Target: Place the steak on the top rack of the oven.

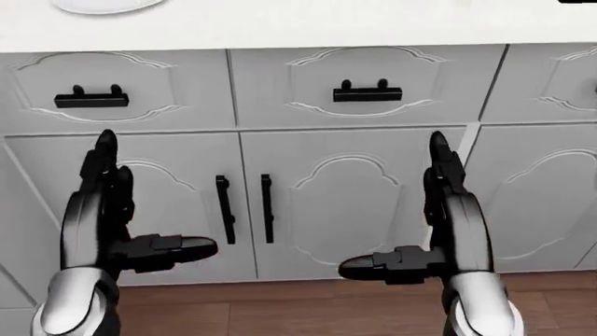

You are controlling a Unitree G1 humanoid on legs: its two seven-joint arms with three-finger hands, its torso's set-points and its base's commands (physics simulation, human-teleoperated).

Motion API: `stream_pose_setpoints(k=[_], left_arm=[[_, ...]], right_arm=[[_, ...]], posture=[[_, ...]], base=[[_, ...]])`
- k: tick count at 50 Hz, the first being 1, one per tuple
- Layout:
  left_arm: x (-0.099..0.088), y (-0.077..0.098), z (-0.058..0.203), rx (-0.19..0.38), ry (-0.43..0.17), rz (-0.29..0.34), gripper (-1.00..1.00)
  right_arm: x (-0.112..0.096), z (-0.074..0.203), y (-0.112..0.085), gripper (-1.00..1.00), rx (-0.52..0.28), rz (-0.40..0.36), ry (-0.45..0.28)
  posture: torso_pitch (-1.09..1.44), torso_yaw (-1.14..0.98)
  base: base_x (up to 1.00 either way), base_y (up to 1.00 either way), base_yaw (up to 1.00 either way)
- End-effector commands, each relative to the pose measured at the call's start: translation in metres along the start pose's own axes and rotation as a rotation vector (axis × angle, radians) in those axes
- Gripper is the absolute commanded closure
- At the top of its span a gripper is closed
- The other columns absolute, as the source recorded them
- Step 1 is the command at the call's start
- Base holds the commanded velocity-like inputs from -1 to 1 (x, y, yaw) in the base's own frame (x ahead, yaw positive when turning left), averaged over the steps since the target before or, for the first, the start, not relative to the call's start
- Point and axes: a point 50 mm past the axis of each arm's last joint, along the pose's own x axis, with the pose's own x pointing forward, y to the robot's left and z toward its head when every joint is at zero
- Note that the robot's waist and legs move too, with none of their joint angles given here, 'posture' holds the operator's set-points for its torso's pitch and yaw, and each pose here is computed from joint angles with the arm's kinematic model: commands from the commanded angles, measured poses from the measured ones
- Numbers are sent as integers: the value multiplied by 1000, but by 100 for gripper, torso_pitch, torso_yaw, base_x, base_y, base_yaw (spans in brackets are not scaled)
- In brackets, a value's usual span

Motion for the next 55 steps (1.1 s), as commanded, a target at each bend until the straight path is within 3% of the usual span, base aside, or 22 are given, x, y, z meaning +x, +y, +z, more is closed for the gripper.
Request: stream_pose_setpoints(k=[1,7,10,11,14,16,29,36,39,48,55], left_arm=[[6,-2,26,2,-87,1,-100],[16,-6,46,-25,-67,-27,-100],[20,-6,61,-30,-87,-31,-100],[21,-6,66,-61,-84,-36,-100],[25,-3,75,-44,-100,-25,-100],[26,-4,83,-70,-116,-34,-100],[29,-6,114,-30,-146,-50,-100],[27,-5,131,-50,-157,-67,-100],[34,-7,150,-58,-173,-80,-100],[30,-10,171,-28,-201,-112,-100],[27,-7,190,-44,-237,-91,-100]], right_arm=[[5,23,-1,-100,-3,-1,-78],[14,46,-13,-100,-35,-41,-50],[14,60,-17,-100,-44,-44,-59],[13,62,-18,-100,-48,-42,-61],[15,72,-19,-100,-47,-41,-71],[16,82,-23,-100,-84,-55,-88],[15,124,-20,-100,-85,-16,-136],[12,152,-26,-100,-79,-25,-165],[12,164,-30,-100,-71,-34,-182],[8,184,-32,-100,-56,-32,-227],[4,206,-31,-100,-58,-27,-262]], posture=[[0,0],[0,0],[0,0],[0,0],[0,0],[0,0],[0,0],[0,0],[0,0],[0,0],[0,0]], base=[[0,0,0],[0,0,0],[0,0,0],[0,0,0],[0,0,0],[0,0,0],[0,0,0],[0,0,0],[0,0,0],[0,0,0],[0,0,0]])
